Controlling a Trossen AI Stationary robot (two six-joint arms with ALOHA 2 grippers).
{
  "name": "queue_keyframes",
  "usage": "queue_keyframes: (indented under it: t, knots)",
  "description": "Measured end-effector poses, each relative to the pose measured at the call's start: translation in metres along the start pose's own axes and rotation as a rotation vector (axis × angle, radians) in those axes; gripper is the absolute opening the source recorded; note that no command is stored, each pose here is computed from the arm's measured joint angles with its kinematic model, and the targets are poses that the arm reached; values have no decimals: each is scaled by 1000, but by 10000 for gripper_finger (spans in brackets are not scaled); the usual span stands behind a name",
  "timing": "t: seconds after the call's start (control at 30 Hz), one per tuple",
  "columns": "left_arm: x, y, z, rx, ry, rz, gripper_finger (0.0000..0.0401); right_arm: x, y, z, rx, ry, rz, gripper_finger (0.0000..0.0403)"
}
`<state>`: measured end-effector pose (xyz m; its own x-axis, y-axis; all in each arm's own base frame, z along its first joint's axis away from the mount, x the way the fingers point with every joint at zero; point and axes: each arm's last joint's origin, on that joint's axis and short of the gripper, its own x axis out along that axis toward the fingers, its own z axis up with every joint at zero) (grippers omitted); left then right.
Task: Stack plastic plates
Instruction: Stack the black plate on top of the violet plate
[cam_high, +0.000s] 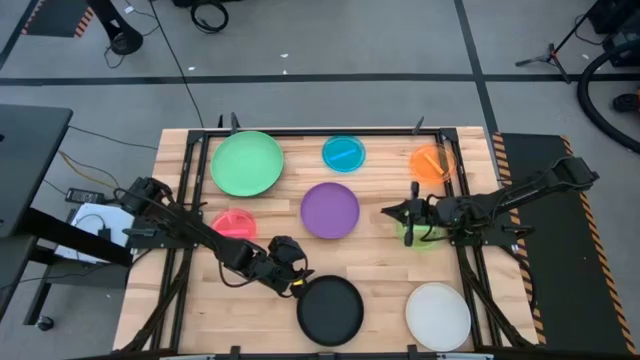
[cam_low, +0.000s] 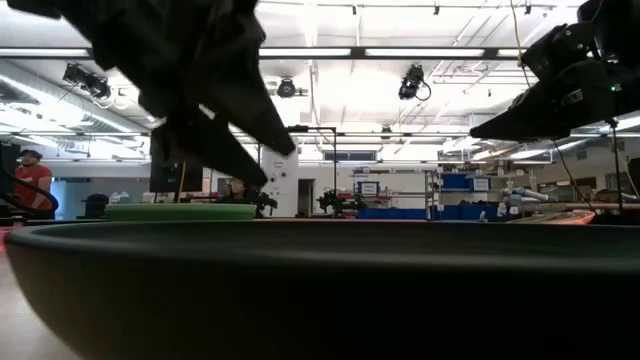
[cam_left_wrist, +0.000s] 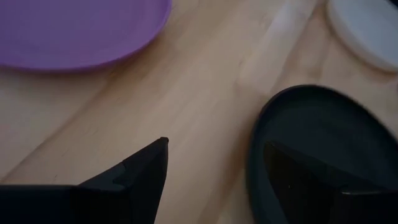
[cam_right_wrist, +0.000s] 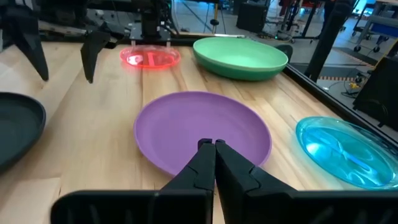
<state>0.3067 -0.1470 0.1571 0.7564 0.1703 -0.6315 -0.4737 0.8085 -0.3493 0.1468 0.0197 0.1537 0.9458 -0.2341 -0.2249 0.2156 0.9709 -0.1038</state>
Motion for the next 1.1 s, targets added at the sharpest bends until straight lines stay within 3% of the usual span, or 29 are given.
queue_keyframes:
  t: [0.3, 1.1]
  knots:
    - [27, 3, -23, 0, 19, 16, 266, 9, 3, 2, 14, -43, -9, 14]
    - [11, -16, -44, 38, 27, -70, 266, 36, 8, 10, -44, -2, -22, 18]
